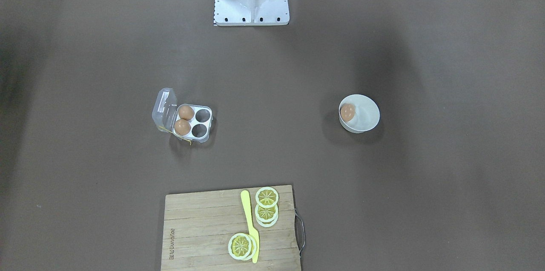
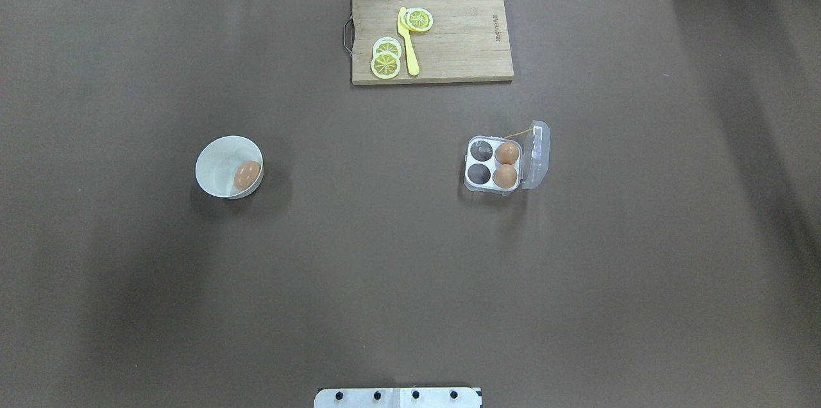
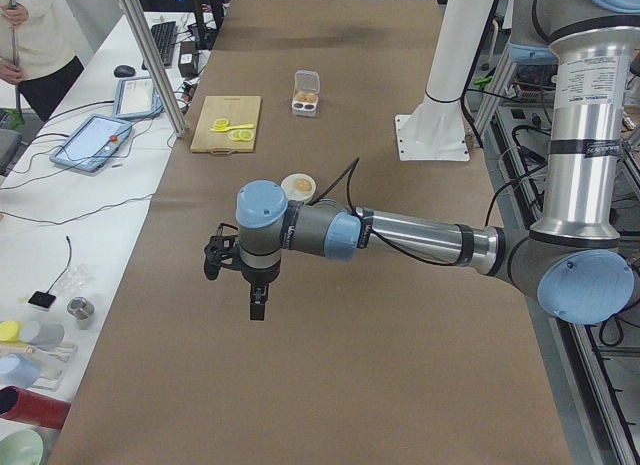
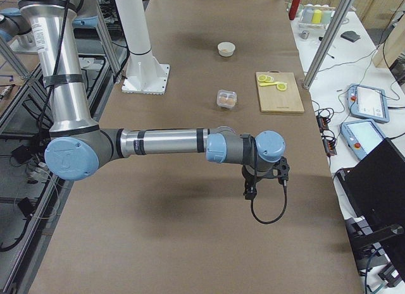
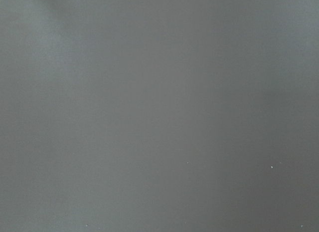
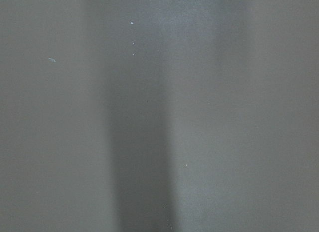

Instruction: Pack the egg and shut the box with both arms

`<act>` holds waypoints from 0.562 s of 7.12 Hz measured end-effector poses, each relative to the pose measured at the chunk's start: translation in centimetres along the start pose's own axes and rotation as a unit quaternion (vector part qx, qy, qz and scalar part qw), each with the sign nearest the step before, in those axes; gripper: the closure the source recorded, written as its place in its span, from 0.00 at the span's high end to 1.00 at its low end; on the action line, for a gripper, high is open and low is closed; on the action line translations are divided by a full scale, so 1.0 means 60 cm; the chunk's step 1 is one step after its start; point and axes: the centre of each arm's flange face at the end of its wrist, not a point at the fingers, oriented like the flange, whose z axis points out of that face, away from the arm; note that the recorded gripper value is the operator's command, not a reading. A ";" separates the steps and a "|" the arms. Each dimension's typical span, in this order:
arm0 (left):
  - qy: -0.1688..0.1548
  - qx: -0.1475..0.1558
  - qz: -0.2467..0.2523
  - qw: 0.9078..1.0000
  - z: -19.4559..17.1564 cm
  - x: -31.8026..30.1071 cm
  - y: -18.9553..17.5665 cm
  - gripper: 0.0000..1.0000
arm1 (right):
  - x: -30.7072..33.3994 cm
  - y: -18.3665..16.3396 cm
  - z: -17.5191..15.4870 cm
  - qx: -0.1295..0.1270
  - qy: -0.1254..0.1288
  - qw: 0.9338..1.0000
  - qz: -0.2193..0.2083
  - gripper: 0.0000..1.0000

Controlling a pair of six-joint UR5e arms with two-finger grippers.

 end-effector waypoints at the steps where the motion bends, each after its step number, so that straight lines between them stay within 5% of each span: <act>1: 0.000 0.000 0.000 1.000 0.000 0.000 0.000 0.98 | 0.000 0.000 0.000 0.000 0.000 1.000 0.000 1.00; 4: 0.000 -0.002 -0.002 1.000 0.002 -0.002 0.001 0.98 | -0.004 0.000 -0.003 0.001 -0.002 1.000 -0.002 1.00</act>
